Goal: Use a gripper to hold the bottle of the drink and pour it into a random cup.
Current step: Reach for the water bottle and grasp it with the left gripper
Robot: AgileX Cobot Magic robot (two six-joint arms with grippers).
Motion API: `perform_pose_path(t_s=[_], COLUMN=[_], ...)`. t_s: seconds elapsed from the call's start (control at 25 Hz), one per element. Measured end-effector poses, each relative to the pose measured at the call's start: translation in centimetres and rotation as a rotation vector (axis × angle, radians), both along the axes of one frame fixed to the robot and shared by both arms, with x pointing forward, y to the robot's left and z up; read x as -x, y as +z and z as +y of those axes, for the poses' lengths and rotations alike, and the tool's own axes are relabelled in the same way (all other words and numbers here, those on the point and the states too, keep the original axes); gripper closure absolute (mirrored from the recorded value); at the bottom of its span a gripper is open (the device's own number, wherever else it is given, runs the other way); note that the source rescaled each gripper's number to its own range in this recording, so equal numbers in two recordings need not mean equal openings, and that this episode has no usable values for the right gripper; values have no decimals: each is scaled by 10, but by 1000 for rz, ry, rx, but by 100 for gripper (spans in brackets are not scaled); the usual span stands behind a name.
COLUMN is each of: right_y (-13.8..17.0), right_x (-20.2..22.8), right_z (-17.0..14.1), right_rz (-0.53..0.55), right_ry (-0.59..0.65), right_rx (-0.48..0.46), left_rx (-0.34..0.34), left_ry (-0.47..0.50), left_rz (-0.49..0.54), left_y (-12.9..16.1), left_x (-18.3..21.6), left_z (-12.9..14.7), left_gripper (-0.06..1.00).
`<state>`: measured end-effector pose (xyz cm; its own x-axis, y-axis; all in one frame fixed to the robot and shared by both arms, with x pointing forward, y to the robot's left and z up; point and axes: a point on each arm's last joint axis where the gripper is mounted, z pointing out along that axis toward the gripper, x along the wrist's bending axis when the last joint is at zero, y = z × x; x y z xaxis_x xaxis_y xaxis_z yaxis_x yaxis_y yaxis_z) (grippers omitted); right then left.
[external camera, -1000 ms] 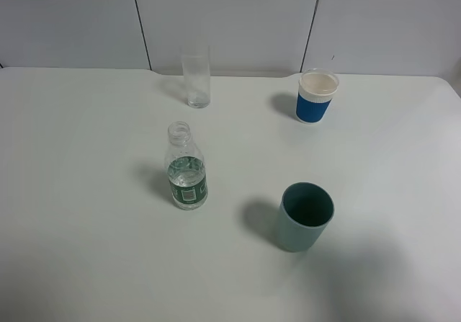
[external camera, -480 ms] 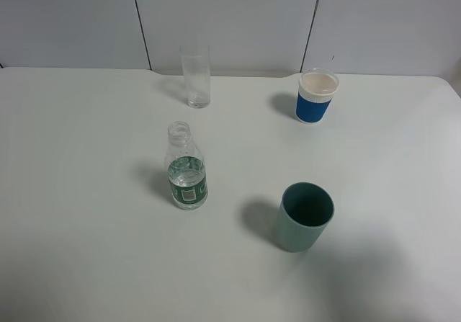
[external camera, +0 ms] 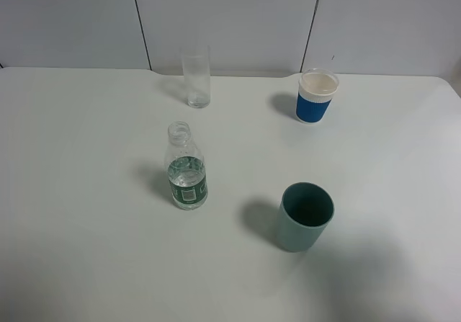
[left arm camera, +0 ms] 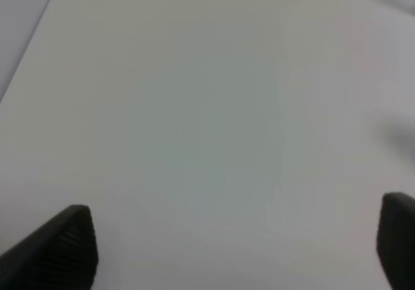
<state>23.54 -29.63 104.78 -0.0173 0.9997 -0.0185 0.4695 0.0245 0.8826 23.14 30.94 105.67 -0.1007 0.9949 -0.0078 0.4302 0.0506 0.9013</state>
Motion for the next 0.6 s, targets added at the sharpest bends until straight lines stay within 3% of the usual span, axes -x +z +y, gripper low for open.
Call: perform_pose_path(t_s=[0.28, 0.6], right_y=[0, 0], right_x=[0, 0], right_z=[0, 0], right_rz=[0, 0], right_ry=[0, 0], right_rx=[0, 0], left_rx=[5, -116], left_ry=[-16, -95], left_rz=[103, 215], left_y=[3, 8], left_x=[-20, -59], left_z=[-1, -2], left_gripper=[-6, -6])
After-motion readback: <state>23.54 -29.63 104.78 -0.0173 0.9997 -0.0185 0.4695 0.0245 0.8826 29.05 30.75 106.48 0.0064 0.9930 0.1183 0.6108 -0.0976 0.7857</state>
